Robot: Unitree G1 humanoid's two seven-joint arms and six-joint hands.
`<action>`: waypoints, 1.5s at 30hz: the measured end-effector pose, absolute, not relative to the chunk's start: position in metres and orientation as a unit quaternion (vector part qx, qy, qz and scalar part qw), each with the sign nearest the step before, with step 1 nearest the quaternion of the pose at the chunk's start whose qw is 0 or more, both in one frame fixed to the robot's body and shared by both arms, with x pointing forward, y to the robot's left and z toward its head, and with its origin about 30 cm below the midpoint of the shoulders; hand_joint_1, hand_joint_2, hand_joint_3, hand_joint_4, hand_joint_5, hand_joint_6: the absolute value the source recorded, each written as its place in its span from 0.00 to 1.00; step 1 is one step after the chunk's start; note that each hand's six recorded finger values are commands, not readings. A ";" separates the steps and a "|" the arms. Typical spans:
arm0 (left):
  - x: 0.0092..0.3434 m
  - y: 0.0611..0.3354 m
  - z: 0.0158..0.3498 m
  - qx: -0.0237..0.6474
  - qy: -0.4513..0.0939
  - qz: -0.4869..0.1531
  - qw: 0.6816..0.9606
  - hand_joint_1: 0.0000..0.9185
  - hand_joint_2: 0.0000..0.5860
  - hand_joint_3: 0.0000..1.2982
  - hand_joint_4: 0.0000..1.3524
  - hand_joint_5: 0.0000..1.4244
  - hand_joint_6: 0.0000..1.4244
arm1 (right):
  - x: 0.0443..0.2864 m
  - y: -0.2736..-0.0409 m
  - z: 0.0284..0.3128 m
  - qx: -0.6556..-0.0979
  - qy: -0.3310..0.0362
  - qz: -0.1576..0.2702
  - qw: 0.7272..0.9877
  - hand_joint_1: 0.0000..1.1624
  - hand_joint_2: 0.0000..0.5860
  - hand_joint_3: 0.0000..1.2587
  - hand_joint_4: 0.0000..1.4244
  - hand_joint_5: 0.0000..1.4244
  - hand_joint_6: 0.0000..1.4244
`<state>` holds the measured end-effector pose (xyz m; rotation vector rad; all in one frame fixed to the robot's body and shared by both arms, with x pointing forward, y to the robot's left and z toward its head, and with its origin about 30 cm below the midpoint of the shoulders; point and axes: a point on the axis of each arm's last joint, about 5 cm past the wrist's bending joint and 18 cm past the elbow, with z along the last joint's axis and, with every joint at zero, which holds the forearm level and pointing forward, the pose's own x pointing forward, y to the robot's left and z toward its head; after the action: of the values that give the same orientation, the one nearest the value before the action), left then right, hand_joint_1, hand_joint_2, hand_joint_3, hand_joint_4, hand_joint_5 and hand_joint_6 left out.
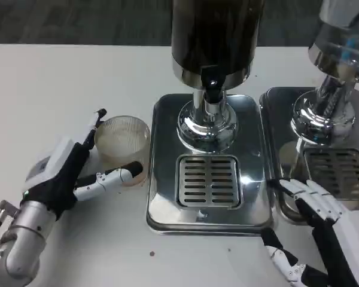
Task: Grasp the cup under the faucet to collect the drink, then remove the cup.
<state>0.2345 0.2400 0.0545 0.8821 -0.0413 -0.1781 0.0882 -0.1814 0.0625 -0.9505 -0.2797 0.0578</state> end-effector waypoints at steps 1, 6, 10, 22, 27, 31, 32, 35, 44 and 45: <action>0.234 0.239 0.054 0.426 -0.020 -0.087 0.900 0.18 0.05 0.04 0.04 0.13 0.13 | 0.088 -0.181 0.062 -0.455 -0.134 0.027 0.880 0.42 0.68 0.21 0.15 0.12 0.20; 0.235 0.233 0.052 0.417 -0.029 -0.098 0.903 0.19 0.07 0.08 0.09 0.18 0.18 | 0.088 -0.181 0.062 -0.454 -0.134 0.025 0.881 0.43 0.68 0.21 0.15 0.13 0.21; 0.238 0.231 0.053 0.411 -0.043 -0.108 0.904 0.21 0.08 0.12 0.13 0.22 0.23 | 0.087 -0.181 0.062 -0.454 -0.131 0.024 0.881 0.45 0.69 0.22 0.15 0.13 0.22; 0.242 0.223 0.051 0.396 -0.046 -0.114 0.910 0.20 0.15 0.24 0.29 0.41 0.46 | 0.084 -0.182 0.062 -0.454 -0.124 0.022 0.882 0.46 0.69 0.26 0.19 0.14 0.24; 0.242 0.222 0.050 0.398 -0.046 -0.103 0.911 0.19 0.16 0.29 0.35 0.47 0.52 | 0.084 -0.183 0.063 -0.453 -0.123 0.022 0.883 0.46 0.69 0.27 0.20 0.15 0.24; 0.242 0.223 0.050 0.399 -0.045 -0.097 0.911 0.19 0.16 0.30 0.37 0.51 0.56 | 0.084 -0.183 0.063 -0.448 -0.120 0.019 0.886 0.46 0.69 0.27 0.20 0.15 0.24; 0.242 0.223 0.049 0.399 -0.045 -0.096 0.911 0.20 0.16 0.30 0.38 0.51 0.56 | 0.084 -0.183 0.063 -0.447 -0.120 0.018 0.886 0.46 0.69 0.27 0.20 0.15 0.24; 0.241 0.222 0.049 0.400 -0.046 -0.094 0.910 0.20 0.16 0.30 0.38 0.51 0.56 | 0.084 -0.183 0.063 -0.447 -0.120 0.018 0.886 0.46 0.69 0.27 0.20 0.15 0.24; 0.240 0.223 0.048 0.401 -0.046 -0.089 0.911 0.19 0.16 0.31 0.40 0.55 0.60 | 0.084 -0.184 0.063 -0.446 -0.121 0.017 0.886 0.46 0.69 0.28 0.21 0.15 0.24; 0.239 0.223 0.047 0.401 -0.046 -0.087 0.911 0.20 0.17 0.31 0.40 0.55 0.61 | 0.084 -0.184 0.064 -0.447 -0.122 0.016 0.886 0.46 0.69 0.28 0.21 0.15 0.24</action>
<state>0.2395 0.2227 0.0472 0.8259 -0.0939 -0.1800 0.0844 -0.1842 0.0635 -0.9288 -0.2540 0.0327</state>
